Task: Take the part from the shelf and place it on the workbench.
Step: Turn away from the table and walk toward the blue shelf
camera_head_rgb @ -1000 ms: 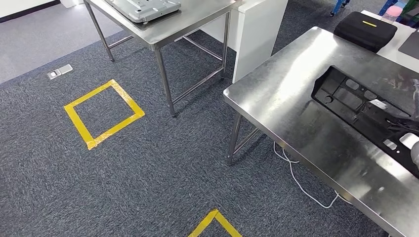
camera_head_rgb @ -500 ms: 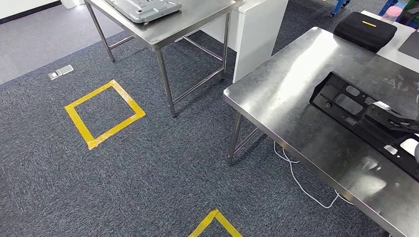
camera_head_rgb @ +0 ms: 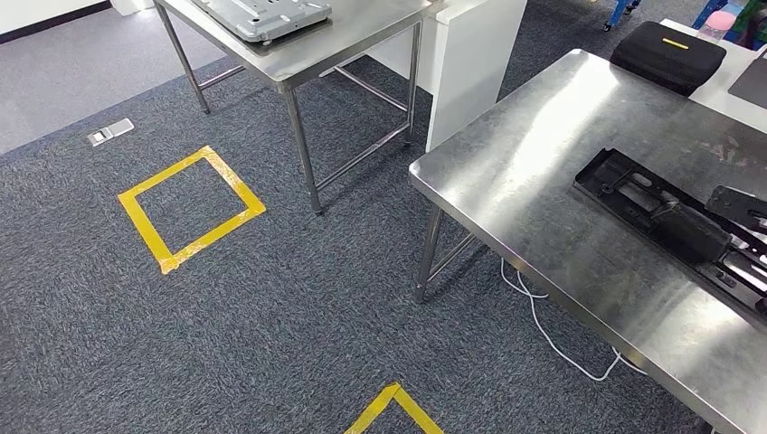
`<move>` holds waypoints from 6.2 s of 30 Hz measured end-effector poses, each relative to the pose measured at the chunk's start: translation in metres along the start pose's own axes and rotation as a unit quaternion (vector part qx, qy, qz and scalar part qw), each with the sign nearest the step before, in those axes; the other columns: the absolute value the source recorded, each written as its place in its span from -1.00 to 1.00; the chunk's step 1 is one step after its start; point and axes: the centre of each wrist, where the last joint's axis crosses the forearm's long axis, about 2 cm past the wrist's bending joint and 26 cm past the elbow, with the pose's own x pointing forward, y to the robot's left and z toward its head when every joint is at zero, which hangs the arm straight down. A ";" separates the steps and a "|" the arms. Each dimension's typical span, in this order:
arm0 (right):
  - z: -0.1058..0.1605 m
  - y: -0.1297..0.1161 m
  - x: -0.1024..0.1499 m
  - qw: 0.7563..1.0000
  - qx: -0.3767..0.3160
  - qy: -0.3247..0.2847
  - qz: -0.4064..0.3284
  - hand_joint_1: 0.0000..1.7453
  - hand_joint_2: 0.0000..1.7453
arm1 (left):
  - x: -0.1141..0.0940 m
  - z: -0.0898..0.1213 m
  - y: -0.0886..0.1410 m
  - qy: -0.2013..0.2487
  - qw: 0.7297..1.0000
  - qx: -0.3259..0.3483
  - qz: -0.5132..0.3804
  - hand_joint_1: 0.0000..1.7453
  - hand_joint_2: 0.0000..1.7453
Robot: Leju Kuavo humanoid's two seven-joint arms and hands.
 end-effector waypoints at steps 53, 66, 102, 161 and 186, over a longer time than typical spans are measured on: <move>0.002 0.012 -0.076 0.983 -0.166 0.079 0.020 -1.00 1.00 | 0.004 0.002 -0.012 0.003 0.999 -0.048 -0.021 -1.00 -1.00; 0.004 0.027 -0.087 0.983 -0.160 0.084 0.030 -1.00 1.00 | 0.006 -0.001 -0.011 0.001 0.999 -0.048 -0.023 -1.00 -1.00; 0.005 0.025 -0.093 0.982 -0.165 0.089 0.030 -1.00 1.00 | 0.008 -0.001 -0.014 -0.001 0.998 -0.052 -0.023 -1.00 -1.00; 0.285 0.478 -0.010 0.918 0.309 0.203 -0.144 -1.00 1.00 | 0.014 -0.008 -0.009 -0.022 0.984 -0.132 -0.120 -1.00 -1.00; 0.318 0.494 0.018 0.831 0.416 0.233 -0.287 -1.00 1.00 | 0.009 -0.007 -0.004 0.157 0.931 -0.209 -0.256 -1.00 1.00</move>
